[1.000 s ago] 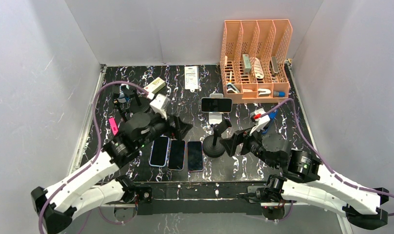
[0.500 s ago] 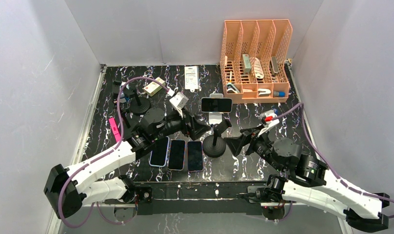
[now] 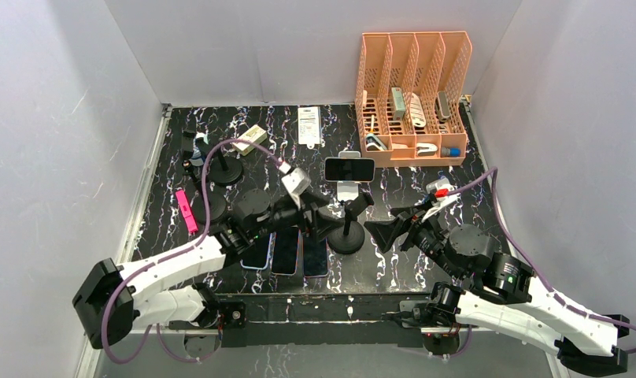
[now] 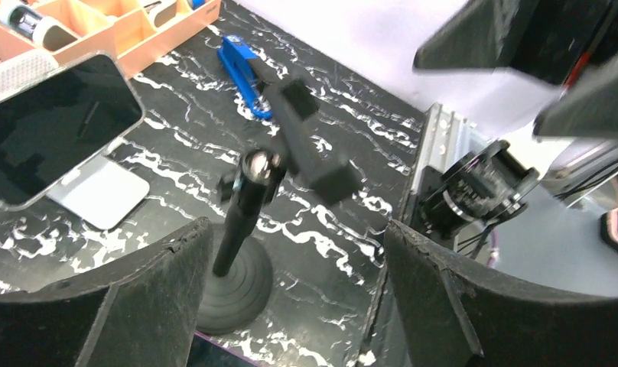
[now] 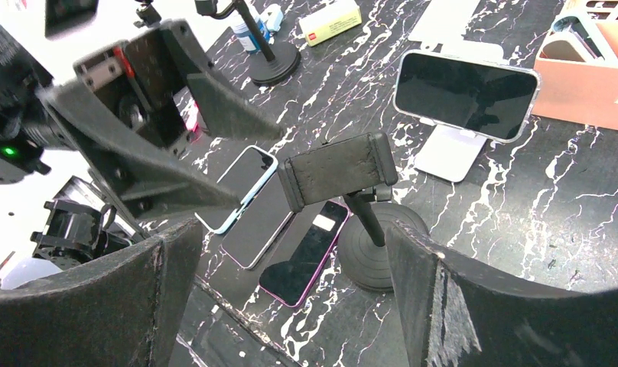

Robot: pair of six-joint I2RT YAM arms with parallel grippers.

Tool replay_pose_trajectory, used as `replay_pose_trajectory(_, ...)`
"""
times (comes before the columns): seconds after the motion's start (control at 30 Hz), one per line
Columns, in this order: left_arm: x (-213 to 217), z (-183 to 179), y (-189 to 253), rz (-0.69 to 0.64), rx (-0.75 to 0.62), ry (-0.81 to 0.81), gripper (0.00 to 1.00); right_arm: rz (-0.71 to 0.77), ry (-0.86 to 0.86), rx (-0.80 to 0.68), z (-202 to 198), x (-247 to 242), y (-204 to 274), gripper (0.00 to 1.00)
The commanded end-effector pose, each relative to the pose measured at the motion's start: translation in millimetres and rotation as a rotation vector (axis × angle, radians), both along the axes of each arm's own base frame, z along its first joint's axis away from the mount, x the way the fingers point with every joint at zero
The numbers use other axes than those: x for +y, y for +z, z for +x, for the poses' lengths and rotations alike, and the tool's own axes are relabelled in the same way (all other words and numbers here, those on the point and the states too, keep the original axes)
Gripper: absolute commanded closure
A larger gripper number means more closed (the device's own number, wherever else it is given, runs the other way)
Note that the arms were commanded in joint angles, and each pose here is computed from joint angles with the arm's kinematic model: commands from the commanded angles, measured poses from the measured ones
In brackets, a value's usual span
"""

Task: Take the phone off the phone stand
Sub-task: Pick up the phone stand at the center of the board.

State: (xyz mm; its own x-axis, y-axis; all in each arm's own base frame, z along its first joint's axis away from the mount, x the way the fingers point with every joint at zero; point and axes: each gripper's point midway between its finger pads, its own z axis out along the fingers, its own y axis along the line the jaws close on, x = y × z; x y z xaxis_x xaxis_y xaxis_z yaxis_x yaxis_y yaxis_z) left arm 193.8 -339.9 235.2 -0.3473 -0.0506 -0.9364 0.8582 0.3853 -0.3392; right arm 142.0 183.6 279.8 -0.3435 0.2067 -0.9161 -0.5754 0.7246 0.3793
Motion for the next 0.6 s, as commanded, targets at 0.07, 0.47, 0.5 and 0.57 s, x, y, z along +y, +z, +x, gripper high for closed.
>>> replay_pose_trajectory(0.07,17.8,-11.0,-22.6,-0.026,-0.178,-0.016,0.24,0.064,-0.009,-0.034,-0.2,-4.6,26.1,0.05)
replay_pose_trajectory(0.47,-7.7,16.6,-42.7,0.047,-0.312,-0.004,0.27,0.069,-0.001,-0.027,-1.5,-3.3,23.7,0.05)
replay_pose_trajectory(0.5,-8.6,18.5,-40.8,0.049,-0.335,0.002,0.26,0.07,-0.001,-0.027,-1.8,-4.0,24.1,0.05)
replay_pose_trajectory(0.57,-10.4,19.6,-36.2,0.049,-0.384,0.001,0.24,0.071,0.0,-0.027,-2.5,-5.1,25.7,0.05)
